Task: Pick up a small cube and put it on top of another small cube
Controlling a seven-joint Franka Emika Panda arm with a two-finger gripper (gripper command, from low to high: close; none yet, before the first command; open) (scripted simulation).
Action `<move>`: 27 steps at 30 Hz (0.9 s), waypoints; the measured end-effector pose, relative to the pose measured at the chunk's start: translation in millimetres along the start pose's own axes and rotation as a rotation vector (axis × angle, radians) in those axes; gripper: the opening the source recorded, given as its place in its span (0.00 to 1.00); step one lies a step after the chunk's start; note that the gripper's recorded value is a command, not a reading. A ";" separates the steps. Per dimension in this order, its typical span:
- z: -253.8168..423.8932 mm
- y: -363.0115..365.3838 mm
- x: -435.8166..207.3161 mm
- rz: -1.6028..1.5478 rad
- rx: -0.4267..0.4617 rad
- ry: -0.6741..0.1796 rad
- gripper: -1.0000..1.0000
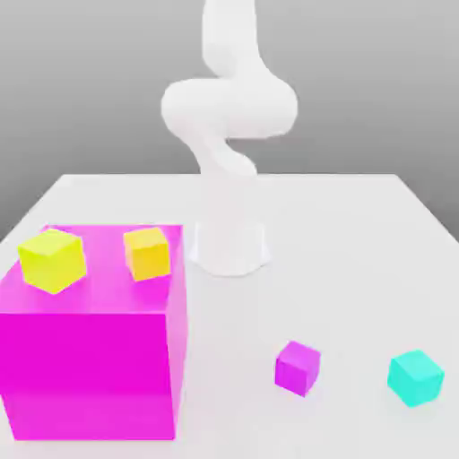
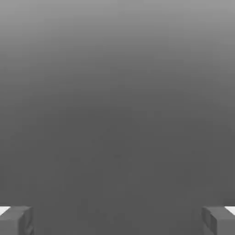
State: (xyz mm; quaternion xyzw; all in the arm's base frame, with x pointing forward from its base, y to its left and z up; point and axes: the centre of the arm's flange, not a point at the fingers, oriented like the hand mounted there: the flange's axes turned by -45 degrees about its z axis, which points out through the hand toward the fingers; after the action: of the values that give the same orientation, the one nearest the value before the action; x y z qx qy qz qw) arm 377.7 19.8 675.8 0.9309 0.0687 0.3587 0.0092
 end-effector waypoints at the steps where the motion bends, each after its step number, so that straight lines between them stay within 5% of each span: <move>1: 20.2 -8.9 -0.3 -0.065 0.017 -0.026 0.50; 13: 219.3 -137.2 -66.0 -0.805 0.263 -0.271 0.50; 27: 358.1 -279.3 -268.3 -1.666 0.676 -0.443 0.50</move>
State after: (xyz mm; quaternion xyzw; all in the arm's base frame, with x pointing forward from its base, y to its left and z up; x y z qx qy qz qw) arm 386.8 271.8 212.5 0.5815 0.8134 0.0111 0.0050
